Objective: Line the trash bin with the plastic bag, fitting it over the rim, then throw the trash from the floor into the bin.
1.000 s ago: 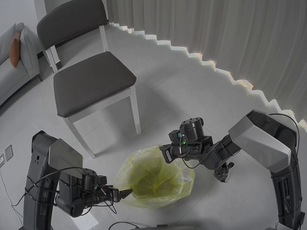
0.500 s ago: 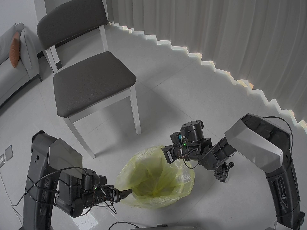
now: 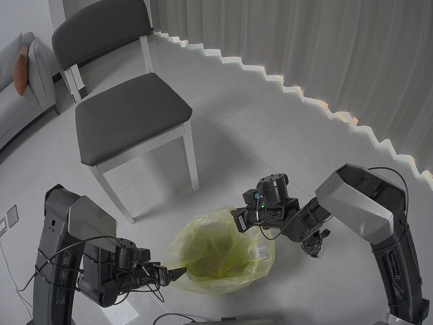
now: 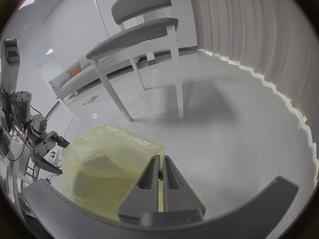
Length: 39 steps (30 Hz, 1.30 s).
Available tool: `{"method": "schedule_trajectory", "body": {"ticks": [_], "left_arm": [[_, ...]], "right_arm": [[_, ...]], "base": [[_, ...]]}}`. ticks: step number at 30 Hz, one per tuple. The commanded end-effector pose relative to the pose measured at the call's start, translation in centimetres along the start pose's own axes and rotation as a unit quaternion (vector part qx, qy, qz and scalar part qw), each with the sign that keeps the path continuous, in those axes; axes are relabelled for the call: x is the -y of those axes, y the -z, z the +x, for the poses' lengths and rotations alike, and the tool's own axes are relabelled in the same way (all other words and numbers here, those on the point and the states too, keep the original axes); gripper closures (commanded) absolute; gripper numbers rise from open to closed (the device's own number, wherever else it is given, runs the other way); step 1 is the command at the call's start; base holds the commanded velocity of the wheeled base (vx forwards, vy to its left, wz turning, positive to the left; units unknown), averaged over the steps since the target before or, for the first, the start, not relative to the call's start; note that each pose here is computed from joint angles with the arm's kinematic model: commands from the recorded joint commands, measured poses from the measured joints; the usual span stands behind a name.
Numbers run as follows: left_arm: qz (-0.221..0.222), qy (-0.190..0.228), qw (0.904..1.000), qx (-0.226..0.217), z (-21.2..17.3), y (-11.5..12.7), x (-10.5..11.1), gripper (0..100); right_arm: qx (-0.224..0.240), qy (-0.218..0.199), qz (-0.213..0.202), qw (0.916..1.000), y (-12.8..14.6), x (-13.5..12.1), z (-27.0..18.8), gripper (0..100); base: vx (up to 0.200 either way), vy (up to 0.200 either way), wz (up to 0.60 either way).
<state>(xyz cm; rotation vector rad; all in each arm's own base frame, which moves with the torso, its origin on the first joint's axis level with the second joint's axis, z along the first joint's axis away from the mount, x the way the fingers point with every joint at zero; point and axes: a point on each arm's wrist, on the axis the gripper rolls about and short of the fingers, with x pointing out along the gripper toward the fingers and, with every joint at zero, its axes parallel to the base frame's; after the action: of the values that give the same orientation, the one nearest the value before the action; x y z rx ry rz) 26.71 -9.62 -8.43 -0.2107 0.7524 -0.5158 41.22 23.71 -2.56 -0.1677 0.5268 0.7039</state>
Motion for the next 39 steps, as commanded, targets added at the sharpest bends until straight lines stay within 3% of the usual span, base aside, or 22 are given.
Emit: {"method": "schedule_trajectory", "body": {"ticks": [1, 7, 8, 15, 21, 27, 39], "left_arm": [[0.003, 0.002, 1.0000, 0.009, 0.0, -0.2, 0.0, 0], [0.003, 0.002, 1.0000, 0.009, 0.0, -0.2, 0.0, 0], [0.003, 0.002, 1.0000, 0.009, 0.0, -0.2, 0.0, 0], [0.002, 0.002, 1.0000, 0.009, 0.0, -0.2, 0.0, 0], [0.002, 0.002, 0.9999, 0.011, 0.0, -0.3, 0.0, 0], [-0.038, 0.008, 0.9987, 0.032, -0.5, -1.5, 0.4, 0], [0.002, 0.005, 0.9940, 0.110, -2.8, -5.3, 1.5, 0]], "right_arm": [[-0.012, 0.003, 0.005, 0.9999, 1.2, 0.6, 0.6, 100], [-0.007, 0.001, 0.001, 1.0000, 1.1, 0.2, 0.8, 100], [-0.004, 0.000, 0.001, 1.0000, 0.9, 0.1, 0.7, 0], [0.032, 0.000, -0.004, 0.9995, -2.0, -0.4, -1.2, 0], [0.030, 0.013, 0.001, 0.9995, -2.8, 0.6, -3.7, 0], [-0.033, 0.033, 0.015, 0.9988, -0.6, 2.4, -7.1, 0], [-0.111, 0.039, 0.036, 0.9924, 2.5, 3.3, -8.5, 0]], "base": [[0.000, 0.000, 0.00], [0.000, 0.000, 0.00], [0.000, 0.000, 0.00], [0.000, 0.000, 0.00], [0.000, 0.000, 0.00], [0.000, 0.000, 0.00], [0.000, 0.000, 0.00]]}}
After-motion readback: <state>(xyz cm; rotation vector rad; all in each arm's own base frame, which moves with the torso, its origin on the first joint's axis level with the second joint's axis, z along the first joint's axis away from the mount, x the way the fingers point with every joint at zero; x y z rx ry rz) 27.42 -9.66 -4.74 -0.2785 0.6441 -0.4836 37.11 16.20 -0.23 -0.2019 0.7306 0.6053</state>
